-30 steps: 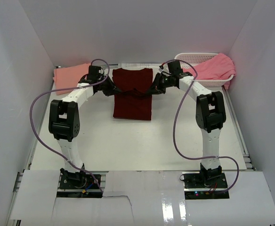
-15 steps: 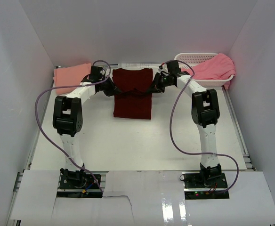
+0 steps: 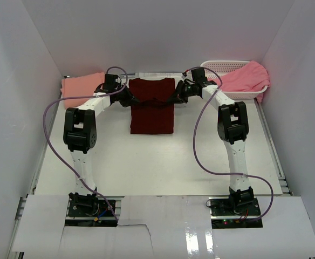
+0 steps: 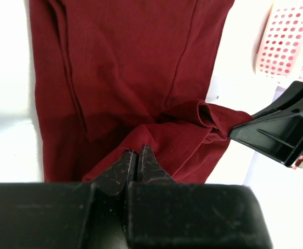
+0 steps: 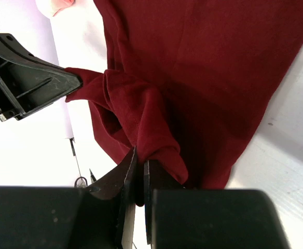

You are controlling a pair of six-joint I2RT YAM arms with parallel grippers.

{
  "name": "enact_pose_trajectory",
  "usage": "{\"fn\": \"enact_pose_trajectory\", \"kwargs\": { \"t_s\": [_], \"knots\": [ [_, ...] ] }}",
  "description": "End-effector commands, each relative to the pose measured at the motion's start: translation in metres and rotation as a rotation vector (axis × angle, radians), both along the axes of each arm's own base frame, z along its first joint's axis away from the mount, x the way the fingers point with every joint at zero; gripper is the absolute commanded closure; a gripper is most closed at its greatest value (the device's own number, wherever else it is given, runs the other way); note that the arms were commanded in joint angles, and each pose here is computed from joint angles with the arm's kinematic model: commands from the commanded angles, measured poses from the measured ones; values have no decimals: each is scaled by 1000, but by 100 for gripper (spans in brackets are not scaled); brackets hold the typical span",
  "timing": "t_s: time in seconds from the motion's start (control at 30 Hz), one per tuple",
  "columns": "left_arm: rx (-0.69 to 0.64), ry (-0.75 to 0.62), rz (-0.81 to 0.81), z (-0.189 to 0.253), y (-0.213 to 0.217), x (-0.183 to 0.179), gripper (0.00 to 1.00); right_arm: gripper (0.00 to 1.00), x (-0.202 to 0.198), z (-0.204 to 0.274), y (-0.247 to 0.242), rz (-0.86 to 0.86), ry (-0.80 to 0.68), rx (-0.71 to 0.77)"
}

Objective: Fold and stack the t-shirts

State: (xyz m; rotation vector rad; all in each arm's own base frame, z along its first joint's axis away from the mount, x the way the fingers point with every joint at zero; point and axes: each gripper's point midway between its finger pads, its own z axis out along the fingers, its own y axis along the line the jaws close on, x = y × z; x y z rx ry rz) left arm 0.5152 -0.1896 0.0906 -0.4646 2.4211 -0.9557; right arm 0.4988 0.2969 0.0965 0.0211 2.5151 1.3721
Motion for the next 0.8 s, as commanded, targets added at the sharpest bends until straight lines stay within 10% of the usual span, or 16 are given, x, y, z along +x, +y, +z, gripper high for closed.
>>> {"fn": "enact_pose_trajectory", "kwargs": {
  "t_s": [0.0, 0.57, 0.77],
  "knots": [
    [-5, -83, -2, 19, 2, 17, 100, 92, 14, 16, 1, 0, -58, 49],
    [-21, -127, 12, 34, 5, 26, 99, 92, 31, 37, 7, -1, -137, 133],
    [-32, -193, 18, 50, 6, 27, 60, 50, 33, 51, 8, 2, -190, 168]
  ]
}}
